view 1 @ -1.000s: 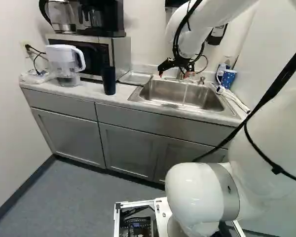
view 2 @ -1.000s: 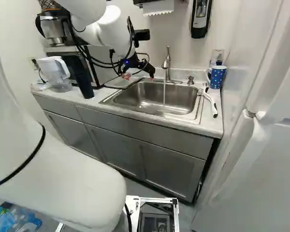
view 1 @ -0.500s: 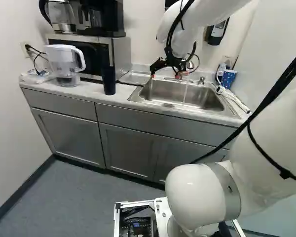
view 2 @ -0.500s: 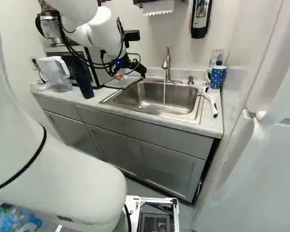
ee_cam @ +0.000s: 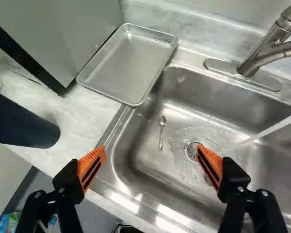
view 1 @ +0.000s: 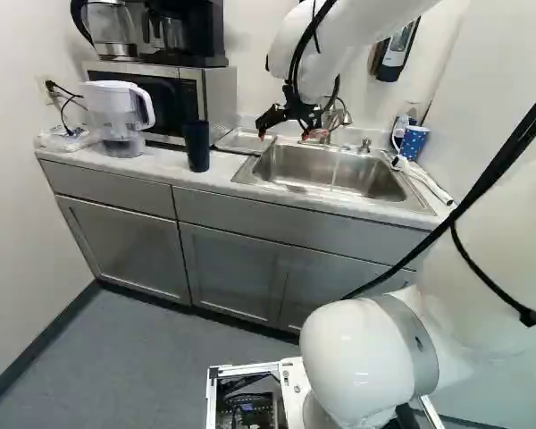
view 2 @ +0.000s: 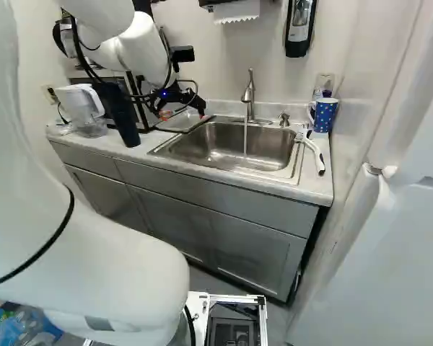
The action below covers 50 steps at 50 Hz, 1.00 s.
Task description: Rinse the cup and place it in the tray
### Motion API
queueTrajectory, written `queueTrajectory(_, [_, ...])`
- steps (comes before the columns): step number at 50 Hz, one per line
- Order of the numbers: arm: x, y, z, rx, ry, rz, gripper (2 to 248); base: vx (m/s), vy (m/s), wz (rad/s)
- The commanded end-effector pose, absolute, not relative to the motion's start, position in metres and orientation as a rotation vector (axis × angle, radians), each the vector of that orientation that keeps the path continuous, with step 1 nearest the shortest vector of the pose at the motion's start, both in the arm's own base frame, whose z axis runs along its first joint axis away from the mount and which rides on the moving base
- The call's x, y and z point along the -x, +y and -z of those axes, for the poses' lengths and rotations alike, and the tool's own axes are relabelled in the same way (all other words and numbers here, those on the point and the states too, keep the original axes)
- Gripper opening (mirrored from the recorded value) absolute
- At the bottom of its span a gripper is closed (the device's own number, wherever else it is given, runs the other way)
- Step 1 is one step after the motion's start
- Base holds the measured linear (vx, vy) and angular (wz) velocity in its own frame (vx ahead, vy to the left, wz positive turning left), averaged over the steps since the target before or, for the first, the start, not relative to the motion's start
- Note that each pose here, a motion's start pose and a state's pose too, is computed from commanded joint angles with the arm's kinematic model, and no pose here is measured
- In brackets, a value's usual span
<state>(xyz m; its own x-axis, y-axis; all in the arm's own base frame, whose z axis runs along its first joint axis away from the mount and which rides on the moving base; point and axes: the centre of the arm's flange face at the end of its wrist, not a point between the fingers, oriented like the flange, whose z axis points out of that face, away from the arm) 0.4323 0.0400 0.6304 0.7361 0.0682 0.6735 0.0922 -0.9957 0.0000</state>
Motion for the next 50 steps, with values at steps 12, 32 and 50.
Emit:
queueTrajectory(12, [-0.431, 0.059, -0.630, 2.878, -0.197, 1.114, 247, 0.000, 0.000, 0.000])
queueTrajectory(32, [-0.426, 0.091, -0.631, 2.845, -0.300, 1.101, 247, 0.000, 0.000, 0.000])
queueTrajectory(50, [-0.421, 0.120, -0.631, 2.813, -0.392, 1.088, 247, 0.000, 0.000, 0.000])
